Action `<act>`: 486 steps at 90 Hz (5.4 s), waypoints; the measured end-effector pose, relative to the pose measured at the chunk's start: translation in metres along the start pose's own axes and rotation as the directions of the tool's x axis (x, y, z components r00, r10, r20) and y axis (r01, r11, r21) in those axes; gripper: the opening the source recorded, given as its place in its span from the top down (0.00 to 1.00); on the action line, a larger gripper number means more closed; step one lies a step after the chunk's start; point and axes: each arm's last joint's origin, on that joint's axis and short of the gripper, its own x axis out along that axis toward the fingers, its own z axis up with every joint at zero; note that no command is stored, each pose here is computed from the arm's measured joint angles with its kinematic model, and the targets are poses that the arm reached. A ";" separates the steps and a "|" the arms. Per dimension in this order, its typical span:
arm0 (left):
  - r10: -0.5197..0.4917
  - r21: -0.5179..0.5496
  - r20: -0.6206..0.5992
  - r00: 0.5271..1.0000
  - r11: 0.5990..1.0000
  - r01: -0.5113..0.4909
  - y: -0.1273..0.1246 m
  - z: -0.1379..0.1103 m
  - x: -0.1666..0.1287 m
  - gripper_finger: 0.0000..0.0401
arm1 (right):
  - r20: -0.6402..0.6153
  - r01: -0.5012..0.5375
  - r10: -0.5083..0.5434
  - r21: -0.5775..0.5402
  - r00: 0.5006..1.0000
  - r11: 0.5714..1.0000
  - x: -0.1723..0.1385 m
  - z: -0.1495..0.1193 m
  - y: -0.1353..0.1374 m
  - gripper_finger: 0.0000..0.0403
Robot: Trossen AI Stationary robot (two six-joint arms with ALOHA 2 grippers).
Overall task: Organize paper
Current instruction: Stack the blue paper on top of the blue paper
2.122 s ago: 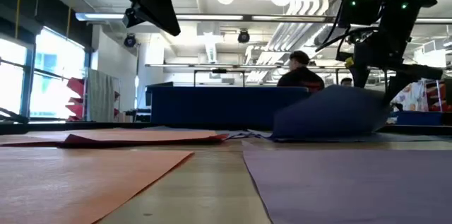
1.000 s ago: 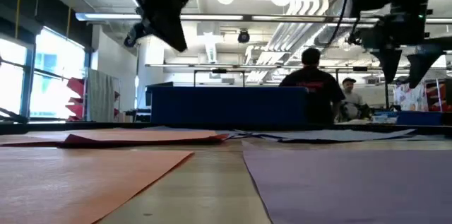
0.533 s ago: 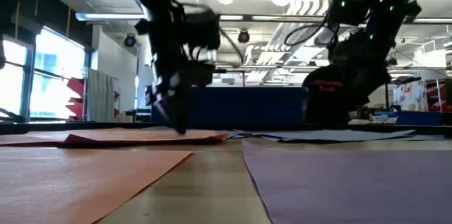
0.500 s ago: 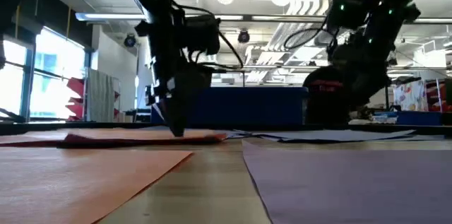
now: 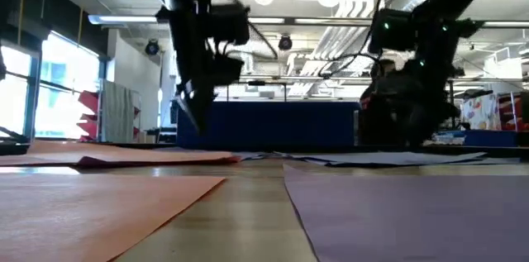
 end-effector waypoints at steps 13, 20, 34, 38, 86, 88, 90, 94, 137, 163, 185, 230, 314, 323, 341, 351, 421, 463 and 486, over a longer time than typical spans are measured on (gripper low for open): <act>-0.166 -0.035 0.153 0.974 0.984 0.173 -0.017 0.020 -0.013 1.00 | 0.015 0.181 -0.183 0.098 0.983 0.979 -0.026 0.010 -0.013 0.64; -0.259 -0.043 0.238 0.936 0.960 0.277 -0.029 0.031 -0.004 1.00 | -0.038 0.299 -0.297 0.161 0.954 0.941 -0.031 0.012 -0.032 0.64; -0.352 -0.109 0.304 0.885 0.910 0.399 -0.044 0.043 0.026 1.00 | -0.168 0.415 -0.384 0.246 0.908 0.876 -0.022 0.016 -0.070 0.68; -0.376 -0.128 0.303 0.876 0.895 0.428 -0.047 0.045 0.037 1.00 | -0.189 0.437 -0.398 0.260 0.898 0.861 -0.018 0.020 -0.078 0.70; -0.421 -0.171 0.181 0.889 0.876 0.450 -0.054 0.035 0.081 1.00 | -0.512 0.484 -0.408 0.019 0.756 0.875 0.023 0.017 -0.093 0.99; -0.415 -0.167 0.177 0.892 0.881 0.443 -0.054 0.035 0.081 1.00 | -0.526 0.470 -0.390 0.020 0.756 0.882 0.021 0.016 -0.091 0.99; -0.412 -0.163 0.174 0.895 0.884 0.438 -0.053 0.034 0.081 1.00 | -0.530 0.458 -0.378 0.023 0.759 0.888 0.019 0.015 -0.090 0.99; -0.405 -0.161 0.172 0.898 0.888 0.431 -0.052 0.034 0.082 1.00 | -0.521 0.442 -0.365 0.027 0.772 0.897 0.015 0.016 -0.087 1.00; -0.383 -0.149 0.169 0.908 0.901 0.408 -0.049 0.034 0.082 1.00 | -0.500 0.505 -0.435 0.005 0.748 0.863 0.014 0.010 -0.077 1.00; -0.399 -0.153 0.163 0.902 0.893 0.422 -0.049 0.034 0.082 1.00 | -0.557 0.478 -0.400 -0.006 0.728 0.878 0.024 -0.003 -0.080 1.00; -0.400 -0.154 0.162 0.902 0.893 0.424 -0.049 0.034 0.082 1.00 | -0.578 0.385 -0.337 -0.042 0.743 0.922 0.026 -0.008 -0.068 1.00; -0.360 -0.160 0.175 0.916 0.908 0.387 -0.048 0.034 0.082 1.00 | -0.658 0.192 -0.196 -0.079 0.727 0.978 0.027 -0.020 -0.045 1.00; -0.612 0.105 0.010 0.791 0.787 0.608 -0.040 0.060 0.029 1.00 | -0.507 0.253 -0.243 -0.050 0.827 0.966 0.004 -0.070 -0.006 1.00; -0.564 0.107 -0.039 0.825 0.818 0.565 -0.047 0.054 0.037 1.00 | -0.512 0.366 -0.312 0.005 0.800 0.931 0.005 -0.071 -0.019 1.00; -0.360 0.063 -0.033 0.932 0.930 0.362 -0.047 0.051 0.063 1.00 | -0.479 0.350 -0.266 0.093 0.837 0.932 0.016 -0.068 -0.025 1.00; -0.283 0.041 -0.003 0.959 0.958 0.283 -0.041 0.054 0.071 1.00 | -0.482 0.321 -0.250 0.069 0.840 0.945 0.016 -0.070 -0.021 1.00; -0.307 0.081 0.081 0.948 0.950 0.300 -0.050 0.059 0.046 1.00 | -0.457 0.055 -0.108 -0.128 0.883 0.990 -0.017 -0.088 0.016 1.00; -0.433 -0.036 0.081 0.898 0.899 0.437 -0.041 0.064 0.047 1.00 | -0.425 0.121 -0.178 -0.158 0.888 0.980 -0.014 -0.091 0.017 0.80; -0.432 -0.061 0.034 0.901 0.899 0.433 -0.034 0.061 0.048 1.00 | -0.377 0.118 -0.194 -0.215 0.906 0.969 -0.029 -0.086 0.016 0.58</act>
